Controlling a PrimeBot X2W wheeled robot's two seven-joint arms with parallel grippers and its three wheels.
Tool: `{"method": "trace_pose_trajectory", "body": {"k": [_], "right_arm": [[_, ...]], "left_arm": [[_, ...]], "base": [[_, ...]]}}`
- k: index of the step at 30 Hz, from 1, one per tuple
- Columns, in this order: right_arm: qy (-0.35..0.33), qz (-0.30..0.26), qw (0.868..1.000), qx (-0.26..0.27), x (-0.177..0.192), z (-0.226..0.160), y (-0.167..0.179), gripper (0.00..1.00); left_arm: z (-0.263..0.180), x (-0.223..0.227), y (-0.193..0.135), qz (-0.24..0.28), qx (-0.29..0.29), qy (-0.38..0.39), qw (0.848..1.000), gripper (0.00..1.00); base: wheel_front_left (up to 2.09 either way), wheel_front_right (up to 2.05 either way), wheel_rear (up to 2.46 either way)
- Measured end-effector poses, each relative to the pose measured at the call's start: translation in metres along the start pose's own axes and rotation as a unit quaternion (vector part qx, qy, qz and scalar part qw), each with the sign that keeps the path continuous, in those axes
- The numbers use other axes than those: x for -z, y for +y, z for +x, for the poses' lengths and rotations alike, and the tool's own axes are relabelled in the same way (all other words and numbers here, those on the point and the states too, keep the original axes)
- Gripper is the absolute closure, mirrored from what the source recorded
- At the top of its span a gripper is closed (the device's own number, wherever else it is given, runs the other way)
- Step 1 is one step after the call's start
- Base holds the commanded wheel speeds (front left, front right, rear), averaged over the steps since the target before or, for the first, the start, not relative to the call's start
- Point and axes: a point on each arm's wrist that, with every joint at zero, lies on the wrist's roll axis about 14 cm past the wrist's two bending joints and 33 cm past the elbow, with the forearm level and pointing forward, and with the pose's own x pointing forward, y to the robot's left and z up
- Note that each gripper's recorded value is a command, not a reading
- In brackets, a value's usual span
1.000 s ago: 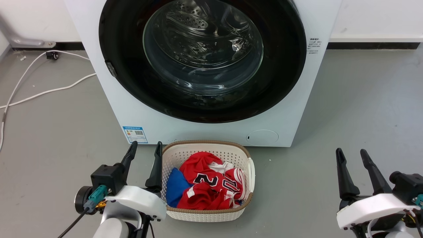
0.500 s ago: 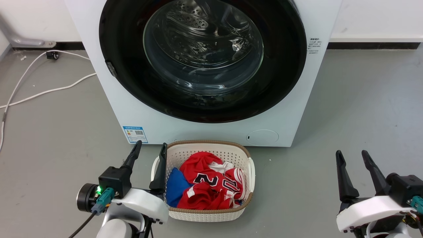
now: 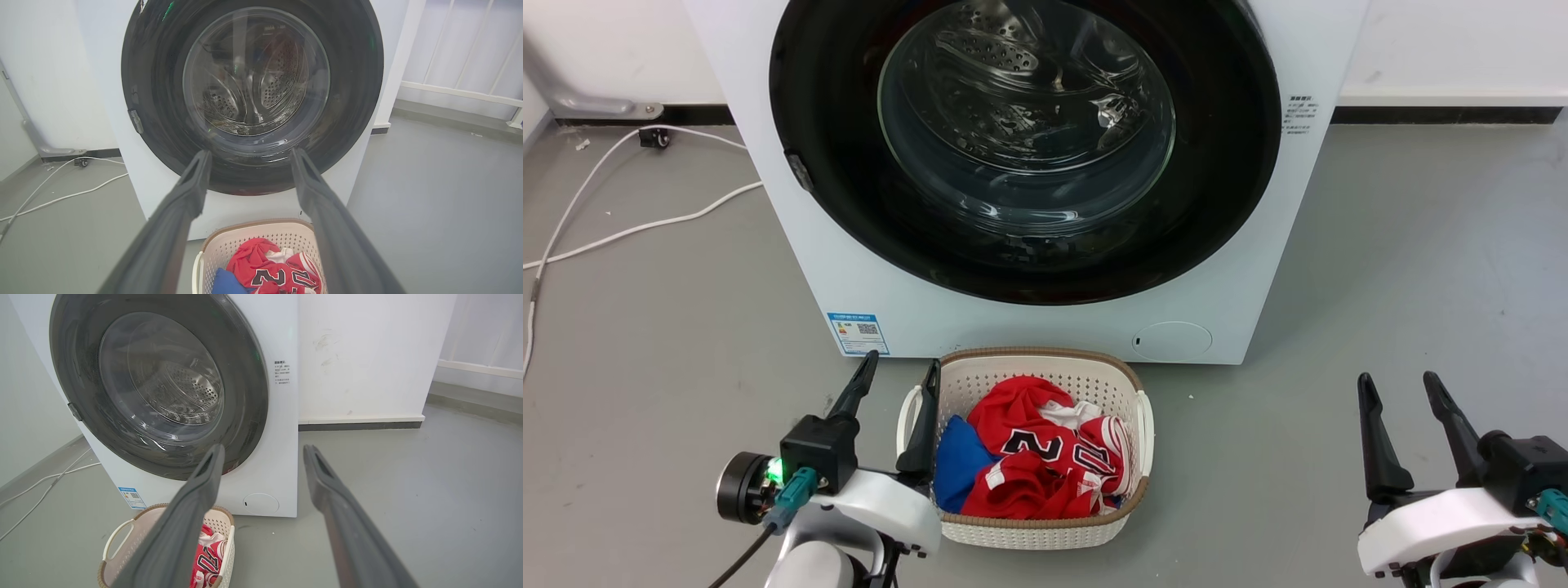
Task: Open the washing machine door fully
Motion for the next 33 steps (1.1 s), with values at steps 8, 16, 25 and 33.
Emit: {"method": "trace_pose_trajectory", "body": {"k": [8,16,25,33], "right_arm": [[0.0,-0.013,1.0,0.001,0.002,-0.001,-0.001,0.0],[0.002,-0.02,1.0,0.003,0.004,-0.001,-0.003,0.0],[0.003,-0.019,1.0,0.004,0.006,-0.001,-0.004,0.0],[0.012,-0.003,1.0,0.006,0.012,-0.001,-0.004,1.0]], "left_arm": [[0.0,0.001,-0.001,0.022,0.004,-0.002,1.0,0.0],[0.0,0.003,0.001,0.021,0.002,-0.001,1.0,0.0],[-0.002,0.005,0.003,0.017,-0.002,0.002,1.0,0.0],[-0.001,0.006,0.006,0.016,-0.006,0.003,1.0,0.0]], "base": [[0.0,0.0,0.0],[0.0,0.0,0.0],[0.0,0.0,0.0],[0.0,0.0,0.0]]}}
